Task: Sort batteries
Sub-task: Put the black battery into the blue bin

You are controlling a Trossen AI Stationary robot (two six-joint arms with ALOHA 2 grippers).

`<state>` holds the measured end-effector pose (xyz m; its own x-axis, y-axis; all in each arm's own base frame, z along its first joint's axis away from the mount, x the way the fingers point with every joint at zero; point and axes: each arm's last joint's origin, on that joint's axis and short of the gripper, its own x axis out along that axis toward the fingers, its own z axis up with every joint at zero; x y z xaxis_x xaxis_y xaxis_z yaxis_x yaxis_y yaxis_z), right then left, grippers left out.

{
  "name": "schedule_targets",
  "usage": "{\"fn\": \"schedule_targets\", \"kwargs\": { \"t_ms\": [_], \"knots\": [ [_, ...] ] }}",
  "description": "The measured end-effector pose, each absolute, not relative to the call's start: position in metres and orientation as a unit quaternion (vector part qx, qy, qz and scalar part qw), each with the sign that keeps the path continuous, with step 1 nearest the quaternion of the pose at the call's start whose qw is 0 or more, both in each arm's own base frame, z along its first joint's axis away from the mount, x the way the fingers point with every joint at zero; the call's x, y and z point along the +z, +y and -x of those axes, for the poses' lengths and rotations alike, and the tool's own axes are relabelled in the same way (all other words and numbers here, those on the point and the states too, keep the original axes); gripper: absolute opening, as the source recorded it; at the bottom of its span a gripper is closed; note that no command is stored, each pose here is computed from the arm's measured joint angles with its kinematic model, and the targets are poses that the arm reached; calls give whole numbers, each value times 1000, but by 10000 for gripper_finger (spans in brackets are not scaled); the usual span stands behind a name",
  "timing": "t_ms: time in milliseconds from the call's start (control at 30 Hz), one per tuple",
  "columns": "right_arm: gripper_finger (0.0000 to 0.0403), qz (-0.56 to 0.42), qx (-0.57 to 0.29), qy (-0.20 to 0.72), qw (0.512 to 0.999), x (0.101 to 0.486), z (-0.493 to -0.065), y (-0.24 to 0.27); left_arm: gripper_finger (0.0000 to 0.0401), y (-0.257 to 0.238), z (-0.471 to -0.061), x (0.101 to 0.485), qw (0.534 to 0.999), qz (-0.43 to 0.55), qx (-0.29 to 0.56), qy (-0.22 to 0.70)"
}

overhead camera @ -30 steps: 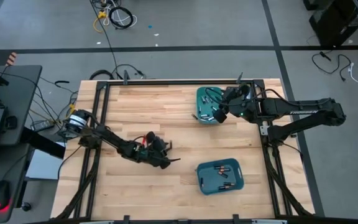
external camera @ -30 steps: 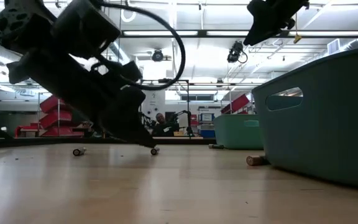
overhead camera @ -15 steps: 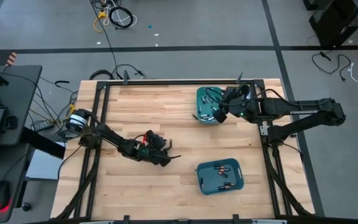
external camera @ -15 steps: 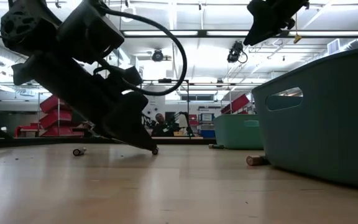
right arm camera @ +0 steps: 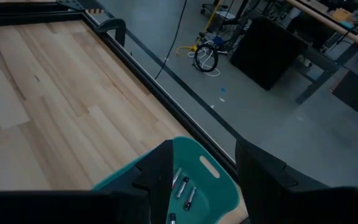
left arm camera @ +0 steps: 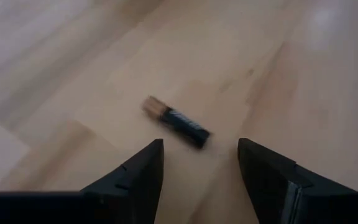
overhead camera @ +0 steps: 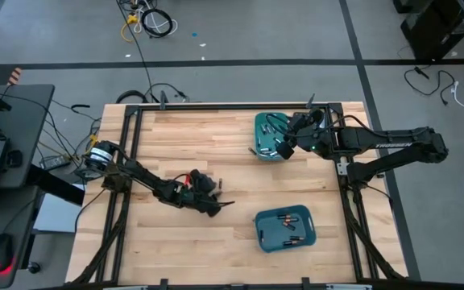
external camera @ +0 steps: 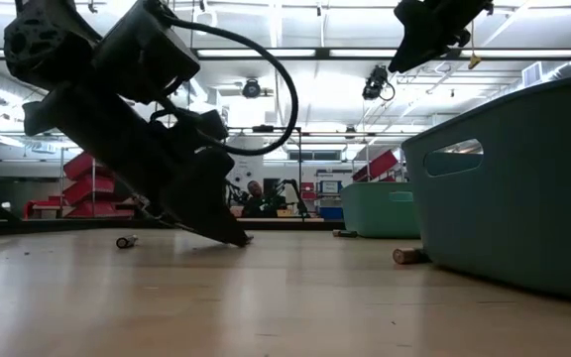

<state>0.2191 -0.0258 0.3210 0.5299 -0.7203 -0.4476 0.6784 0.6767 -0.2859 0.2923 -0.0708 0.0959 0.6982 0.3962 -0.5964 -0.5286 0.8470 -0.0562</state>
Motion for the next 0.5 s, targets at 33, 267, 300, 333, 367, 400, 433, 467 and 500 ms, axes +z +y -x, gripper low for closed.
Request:
{"fn": "schedule_targets", "kwargs": {
  "t_ms": [33, 267, 300, 333, 367, 400, 433, 467, 500],
  "knots": [
    [158, 38, -400, 274, 874, 321, -219, -26, 207, -72, -293, 96, 915, 120, 245, 296],
    [158, 35, -392, 276, 877, 321, -219, -25, 204, -71, -292, 96, 909, 150, 272, 278],
    [158, 34, -390, 276, 878, 321, -220, -25, 203, -70, -293, 96, 908, 151, 275, 277],
    [158, 34, -389, 277, 878, 321, -220, -25, 202, -69, -293, 96, 907, 156, 277, 276],
    [158, 34, -388, 277, 878, 321, -220, -25, 201, -68, -293, 96, 906, 159, 280, 275],
    [158, 34, -388, 277, 878, 321, -220, -25, 199, -68, -293, 96, 906, 160, 281, 275],
    [158, 34, -388, 277, 878, 320, -220, -25, 197, -68, -293, 96, 906, 160, 282, 274],
    [158, 34, -388, 277, 878, 320, -220, -25, 195, -68, -293, 96, 905, 158, 284, 273],
    [158, 34, -388, 277, 878, 320, -220, -25, 192, -67, -293, 96, 905, 156, 287, 272]
  ]
}}
